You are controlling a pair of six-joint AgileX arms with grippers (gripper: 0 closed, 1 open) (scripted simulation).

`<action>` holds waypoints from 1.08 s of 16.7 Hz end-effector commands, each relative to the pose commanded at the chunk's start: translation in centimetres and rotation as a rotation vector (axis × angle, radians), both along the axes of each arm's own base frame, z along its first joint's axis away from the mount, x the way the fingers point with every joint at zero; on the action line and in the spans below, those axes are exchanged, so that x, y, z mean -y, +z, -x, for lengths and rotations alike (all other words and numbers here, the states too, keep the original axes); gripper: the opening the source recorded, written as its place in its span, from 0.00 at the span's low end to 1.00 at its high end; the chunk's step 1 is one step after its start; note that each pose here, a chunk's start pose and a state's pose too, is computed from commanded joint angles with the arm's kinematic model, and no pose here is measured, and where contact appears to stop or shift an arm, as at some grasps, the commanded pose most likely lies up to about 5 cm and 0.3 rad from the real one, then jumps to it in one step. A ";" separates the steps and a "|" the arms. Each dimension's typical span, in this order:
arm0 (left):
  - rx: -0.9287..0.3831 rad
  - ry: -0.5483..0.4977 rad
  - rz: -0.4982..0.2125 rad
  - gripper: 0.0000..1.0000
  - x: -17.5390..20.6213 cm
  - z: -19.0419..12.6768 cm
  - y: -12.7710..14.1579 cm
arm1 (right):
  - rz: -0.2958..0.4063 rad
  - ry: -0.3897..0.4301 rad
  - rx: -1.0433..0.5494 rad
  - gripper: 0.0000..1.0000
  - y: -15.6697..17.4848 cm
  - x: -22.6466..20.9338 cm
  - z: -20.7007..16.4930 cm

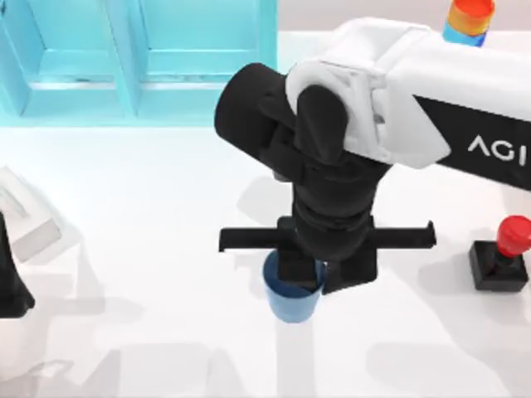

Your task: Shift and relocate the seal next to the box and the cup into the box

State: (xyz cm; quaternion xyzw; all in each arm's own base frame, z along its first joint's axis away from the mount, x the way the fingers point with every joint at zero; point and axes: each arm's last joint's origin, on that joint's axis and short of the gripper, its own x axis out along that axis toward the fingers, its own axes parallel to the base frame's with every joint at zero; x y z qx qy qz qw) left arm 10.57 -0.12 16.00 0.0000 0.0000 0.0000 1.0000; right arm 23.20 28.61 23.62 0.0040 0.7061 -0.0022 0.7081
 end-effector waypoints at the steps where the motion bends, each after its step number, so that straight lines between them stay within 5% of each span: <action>1: 0.000 0.000 0.000 1.00 0.0 0.0 0.0 | 0.000 0.000 0.000 0.00 0.0 0.0 0.0; 5: 0.000 0.000 0.000 1.00 0.0 0.0 0.0 | -0.062 0.001 0.020 0.00 1.0 2.4 -2.4; 9: 0.000 0.000 0.000 1.00 0.0 0.0 0.0 | -0.115 -0.026 0.066 0.00 1.8 9.8 -7.4; 13: 0.000 0.000 0.000 1.00 0.0 0.0 0.0 | -0.086 -0.029 0.095 0.00 1.4 20.5 -10.5; 18: 0.000 0.000 0.000 1.00 0.0 0.0 0.0 | -0.008 0.040 0.051 0.00 0.0 34.1 -8.7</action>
